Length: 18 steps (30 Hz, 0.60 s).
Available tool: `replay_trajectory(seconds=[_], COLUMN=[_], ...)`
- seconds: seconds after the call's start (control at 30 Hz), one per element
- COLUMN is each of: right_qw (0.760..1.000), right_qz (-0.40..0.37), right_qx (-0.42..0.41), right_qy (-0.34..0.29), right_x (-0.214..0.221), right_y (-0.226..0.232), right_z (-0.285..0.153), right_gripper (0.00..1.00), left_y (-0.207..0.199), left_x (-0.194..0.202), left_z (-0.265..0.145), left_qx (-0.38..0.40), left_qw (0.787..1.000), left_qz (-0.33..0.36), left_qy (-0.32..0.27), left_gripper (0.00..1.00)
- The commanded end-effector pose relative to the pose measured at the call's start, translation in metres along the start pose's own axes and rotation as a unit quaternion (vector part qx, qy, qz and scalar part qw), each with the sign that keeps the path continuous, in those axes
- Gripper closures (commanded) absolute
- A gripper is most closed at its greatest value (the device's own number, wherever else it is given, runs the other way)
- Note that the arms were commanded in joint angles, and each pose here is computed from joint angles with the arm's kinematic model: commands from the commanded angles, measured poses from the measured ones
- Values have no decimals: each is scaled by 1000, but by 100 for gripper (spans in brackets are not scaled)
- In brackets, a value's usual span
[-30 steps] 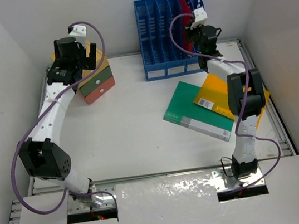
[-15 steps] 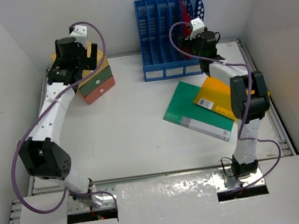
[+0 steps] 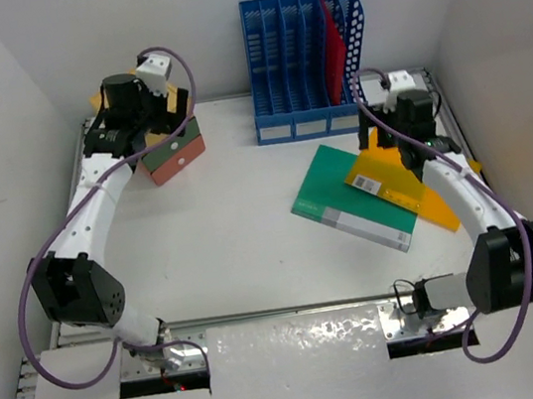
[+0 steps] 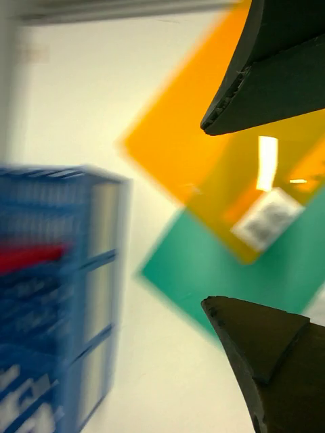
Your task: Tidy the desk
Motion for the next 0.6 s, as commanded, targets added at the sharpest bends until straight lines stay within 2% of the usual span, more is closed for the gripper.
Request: replay_trajectory(seconds=[0.0,0.1,0.13,0.2,0.3,0.37,0.4,0.5,0.53,0.57], right_qw=[988,975,970,963,941,934,926,912,903,900], right_qz=[83,147,171,203,258,271,283,297,297,299], right_qx=[36,67,85,120,180,194,207,237,261,265], right_qy=[127,150,148,127,124,130,138,156,168,171], right_x=[77,112,127,138,170,180,188,201,207,208], right_y=[-7,-19,-22,-33,-43,-48,-53,-66,-74,-77], right_z=[-16,-32,-39,-45,-61,-65,-67,-72,-74,-74], right_gripper=[1,1,1,1,1,1,1,1,1,1], left_y=[-33,-88,-120,-150,-221,-249,-274,-312,-321,-324], left_x=[-18,3,16,28,60,72,92,89,100,92], left_z=[-29,-33,-35,-36,-25,-19,-12,0,8,5], left_qx=[112,166,203,251,310,325,345,388,403,411], left_qw=[993,984,976,964,941,931,919,904,895,894], left_qz=[12,59,80,89,119,136,149,128,122,116], left_qy=[-38,-9,5,21,71,90,120,127,146,139], left_gripper=[1,10,12,15,27,28,28,28,26,26])
Point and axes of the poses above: each gripper's point midway between its finger pads, its own z axis out along the fingers, its own y axis along the line the jaws close on, x = y × z, the point moved 6 cm from there along -z, back along the fingers, and after that the axes turned 10 degrees about -z, right-handed, at the moved point
